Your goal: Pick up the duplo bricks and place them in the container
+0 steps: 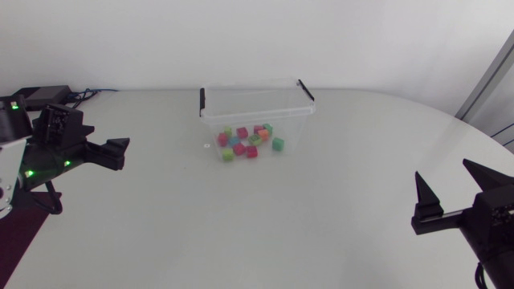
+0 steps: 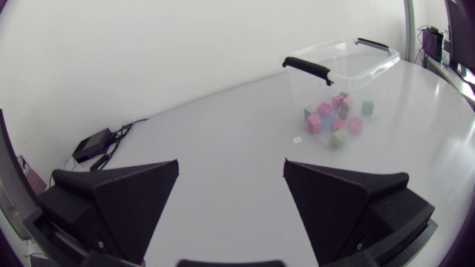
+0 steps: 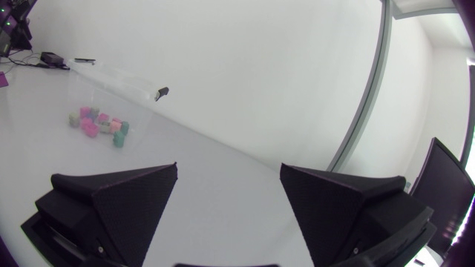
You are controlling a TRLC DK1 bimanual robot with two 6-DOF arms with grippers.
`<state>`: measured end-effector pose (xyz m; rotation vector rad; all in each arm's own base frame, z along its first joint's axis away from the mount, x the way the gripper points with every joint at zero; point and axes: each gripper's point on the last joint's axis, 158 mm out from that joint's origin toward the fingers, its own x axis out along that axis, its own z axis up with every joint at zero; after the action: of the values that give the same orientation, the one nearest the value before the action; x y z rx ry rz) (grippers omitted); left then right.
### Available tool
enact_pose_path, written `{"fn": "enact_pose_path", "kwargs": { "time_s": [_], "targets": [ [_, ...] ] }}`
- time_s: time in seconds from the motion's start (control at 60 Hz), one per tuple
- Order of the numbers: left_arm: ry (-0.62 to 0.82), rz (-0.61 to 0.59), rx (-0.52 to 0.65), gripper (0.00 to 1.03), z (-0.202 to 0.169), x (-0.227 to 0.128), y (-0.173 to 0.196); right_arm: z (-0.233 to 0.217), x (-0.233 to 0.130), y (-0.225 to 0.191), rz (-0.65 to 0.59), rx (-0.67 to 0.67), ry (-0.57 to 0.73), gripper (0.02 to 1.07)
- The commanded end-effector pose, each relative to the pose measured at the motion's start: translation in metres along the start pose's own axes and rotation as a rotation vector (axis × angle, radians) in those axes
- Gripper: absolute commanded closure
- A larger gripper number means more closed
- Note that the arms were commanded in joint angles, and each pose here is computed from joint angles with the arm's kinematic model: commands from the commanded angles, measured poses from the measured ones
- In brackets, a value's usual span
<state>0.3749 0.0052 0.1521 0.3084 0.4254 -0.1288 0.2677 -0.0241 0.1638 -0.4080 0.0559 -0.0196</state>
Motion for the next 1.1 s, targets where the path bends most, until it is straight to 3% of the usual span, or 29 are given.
{"fn": "enact_pose_path", "kwargs": {
  "time_s": [0.0, 0.383, 0.617, 0.95, 1.083],
  "targets": [
    [-0.045, 0.007, -0.023, 0.05, 0.006, -0.012, -0.003, -0.005, -0.006, 0.004, -0.001, -0.005, -0.01, 0.07],
    [-0.147, 0.048, -0.04, 0.05, 0.011, -0.058, -0.005, -0.012, -0.013, 0.006, -0.011, -0.029, 0.001, 0.07],
    [-0.114, 0.056, -0.061, 0.05, -0.008, -0.064, -0.007, -0.019, -0.011, 0.009, 0.004, -0.025, 0.029, 0.07],
    [-0.216, 0.085, -0.086, 0.05, -0.007, -0.086, -0.01, -0.033, -0.009, 0.01, 0.006, -0.017, 0.088, 0.07],
    [-0.237, 0.09, -0.116, 0.05, -0.012, -0.092, -0.014, -0.029, -0.009, 0.013, 0.006, 0.043, 0.075, 0.07]
  ]
}}
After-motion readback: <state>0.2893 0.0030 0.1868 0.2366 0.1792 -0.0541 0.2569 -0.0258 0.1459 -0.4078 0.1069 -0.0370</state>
